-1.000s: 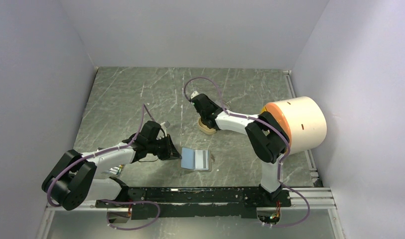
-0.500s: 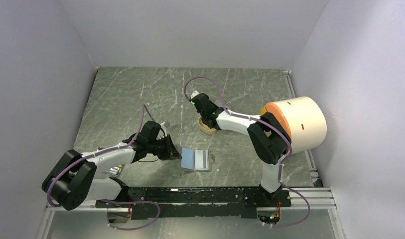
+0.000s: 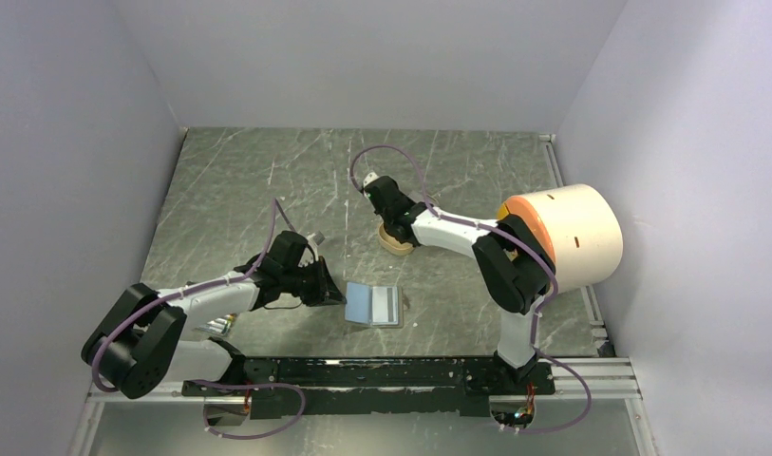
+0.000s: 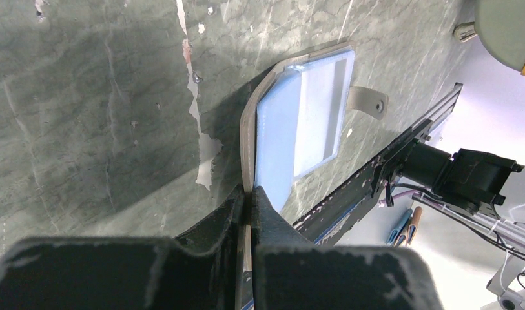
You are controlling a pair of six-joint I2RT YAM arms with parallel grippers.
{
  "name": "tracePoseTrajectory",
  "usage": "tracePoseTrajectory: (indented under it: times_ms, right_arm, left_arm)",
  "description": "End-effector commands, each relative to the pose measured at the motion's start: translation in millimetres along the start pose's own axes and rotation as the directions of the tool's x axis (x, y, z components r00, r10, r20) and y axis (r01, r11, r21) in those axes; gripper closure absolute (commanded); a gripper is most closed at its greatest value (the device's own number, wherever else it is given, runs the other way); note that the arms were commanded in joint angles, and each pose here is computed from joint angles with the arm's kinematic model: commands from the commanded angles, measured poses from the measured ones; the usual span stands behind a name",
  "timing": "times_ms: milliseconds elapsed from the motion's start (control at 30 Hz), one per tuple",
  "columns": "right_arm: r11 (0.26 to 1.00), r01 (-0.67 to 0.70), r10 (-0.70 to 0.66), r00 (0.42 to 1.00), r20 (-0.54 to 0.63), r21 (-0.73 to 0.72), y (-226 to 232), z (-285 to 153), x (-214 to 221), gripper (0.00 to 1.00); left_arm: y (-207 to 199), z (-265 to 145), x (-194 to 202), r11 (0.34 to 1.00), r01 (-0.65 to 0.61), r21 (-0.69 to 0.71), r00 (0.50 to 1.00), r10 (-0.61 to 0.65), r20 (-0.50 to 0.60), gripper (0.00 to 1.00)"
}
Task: Put the credit cards into the card holder
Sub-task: Pick up the credit card from the storage box.
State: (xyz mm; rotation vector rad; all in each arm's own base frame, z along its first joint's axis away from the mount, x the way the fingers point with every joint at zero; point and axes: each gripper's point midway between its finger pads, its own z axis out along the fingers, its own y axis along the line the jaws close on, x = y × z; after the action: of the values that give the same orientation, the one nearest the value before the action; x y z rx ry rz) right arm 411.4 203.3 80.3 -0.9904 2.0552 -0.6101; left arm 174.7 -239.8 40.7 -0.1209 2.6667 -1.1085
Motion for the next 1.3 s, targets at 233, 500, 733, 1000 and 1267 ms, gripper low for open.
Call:
tracePoseTrajectory:
  times_ms: [233, 500, 733, 1000, 1267]
  right_arm:
    - [0.991, -0.051, 0.053, 0.998, 0.018, -0.121, 3.6, -24.7, -16.7, 1.00]
    - [0.986, -0.051, 0.054, 0.998, 0.014, -0.156, 9.1, -36.9, -17.3, 1.00]
    - [0.939, -0.203, 0.226, 0.973, 0.053, -0.277, 13.6, -77.8, -33.3, 1.00]
    - [0.744, -0.409, 0.523, 0.849, 0.077, -0.529, 29.0, -140.4, -47.9, 1.00]
    - [0.348, -0.550, 0.811, 0.583, -0.050, -0.760, 55.3, -197.3, -58.3, 1.00]
  left_arm:
    - [-9.8, -1.3, -2.8, 0.999, -0.025, 0.031, 1.000, 0.025, 0.001, 0.91]
    - [-10.0, -2.0, -2.5, 0.999, -0.022, 0.033, 1.000, 0.022, 0.003, 0.91]
    - [-1.9, -5.2, -6.8, 1.000, 0.003, -0.012, 0.999, -0.003, 0.049, 0.91]
    - [9.6, 0.8, -6.6, 0.999, 0.031, -0.042, 0.998, -0.028, 0.062, 0.91]
    - [17.9, 4.1, -6.8, 0.996, 0.061, -0.067, 0.995, -0.056, 0.077, 0.91]
